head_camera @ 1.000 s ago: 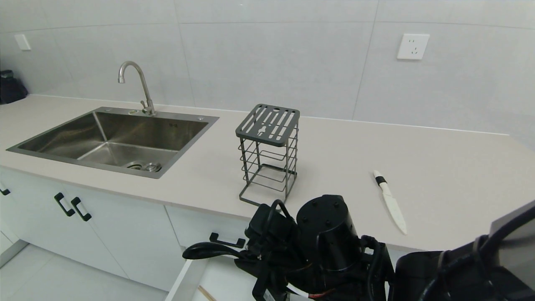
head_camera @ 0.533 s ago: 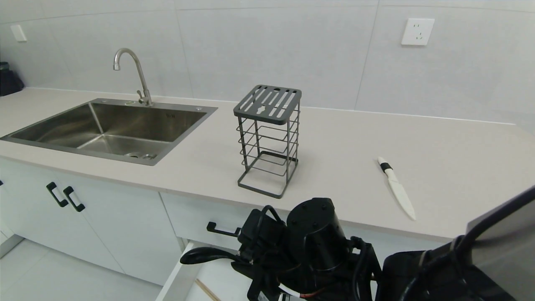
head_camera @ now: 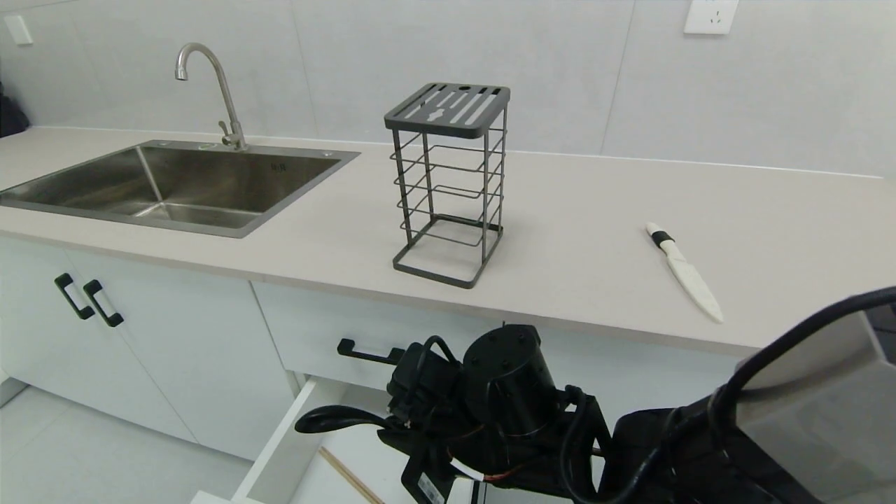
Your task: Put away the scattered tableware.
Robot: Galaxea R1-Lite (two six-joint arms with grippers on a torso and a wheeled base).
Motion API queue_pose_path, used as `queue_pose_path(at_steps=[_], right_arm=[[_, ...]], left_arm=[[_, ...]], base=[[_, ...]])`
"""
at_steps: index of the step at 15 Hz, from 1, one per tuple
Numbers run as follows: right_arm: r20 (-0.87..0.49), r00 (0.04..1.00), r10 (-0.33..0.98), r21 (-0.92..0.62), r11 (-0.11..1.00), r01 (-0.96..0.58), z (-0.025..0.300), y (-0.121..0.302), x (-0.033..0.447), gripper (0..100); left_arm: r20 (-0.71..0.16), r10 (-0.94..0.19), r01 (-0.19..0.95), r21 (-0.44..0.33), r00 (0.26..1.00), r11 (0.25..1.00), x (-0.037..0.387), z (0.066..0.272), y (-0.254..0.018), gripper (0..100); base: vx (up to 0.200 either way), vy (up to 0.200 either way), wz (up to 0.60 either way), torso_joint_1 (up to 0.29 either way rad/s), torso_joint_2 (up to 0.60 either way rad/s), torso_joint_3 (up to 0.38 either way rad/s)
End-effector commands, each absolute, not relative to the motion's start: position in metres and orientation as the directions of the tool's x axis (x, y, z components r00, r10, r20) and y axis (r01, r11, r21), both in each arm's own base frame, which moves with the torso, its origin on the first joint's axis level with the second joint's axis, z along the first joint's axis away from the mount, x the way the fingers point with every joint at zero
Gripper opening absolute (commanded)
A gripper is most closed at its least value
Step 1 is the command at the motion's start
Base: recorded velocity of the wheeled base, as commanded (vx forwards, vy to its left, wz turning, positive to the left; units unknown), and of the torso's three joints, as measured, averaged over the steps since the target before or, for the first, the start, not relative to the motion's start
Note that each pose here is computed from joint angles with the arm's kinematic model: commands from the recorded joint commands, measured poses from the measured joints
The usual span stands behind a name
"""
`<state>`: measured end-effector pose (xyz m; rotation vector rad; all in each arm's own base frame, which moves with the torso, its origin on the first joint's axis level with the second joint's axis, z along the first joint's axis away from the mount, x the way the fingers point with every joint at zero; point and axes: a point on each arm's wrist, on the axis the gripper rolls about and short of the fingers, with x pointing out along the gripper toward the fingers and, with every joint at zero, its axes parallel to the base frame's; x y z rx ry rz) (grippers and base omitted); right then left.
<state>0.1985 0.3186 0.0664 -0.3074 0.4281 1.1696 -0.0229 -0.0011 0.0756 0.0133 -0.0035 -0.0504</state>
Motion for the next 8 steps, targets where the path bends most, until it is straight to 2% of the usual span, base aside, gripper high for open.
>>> queue_pose_path(at_steps=[1,8], right_arm=[[-0.486,0.321,0.813,-0.009,0.362,-0.932,0.062,0.319,0.199,0],[-0.477,0.296,0.828,0.01,0.342,-0.94,0.051,0.333,0.214,0]], left_arm=[[0.002,-0.051,0.051,0.014,0.999,0.999,-0.023,0.076,-0.001,100],[0.002,-0.051,0.051,0.014,0.999,0.999,-0.023,0.076,-0.001,100]], base=[[0.0,0.0,0.0,-0.246,0.48,0.232],[0.0,0.0,0.0,-0.252,0.4,0.16]])
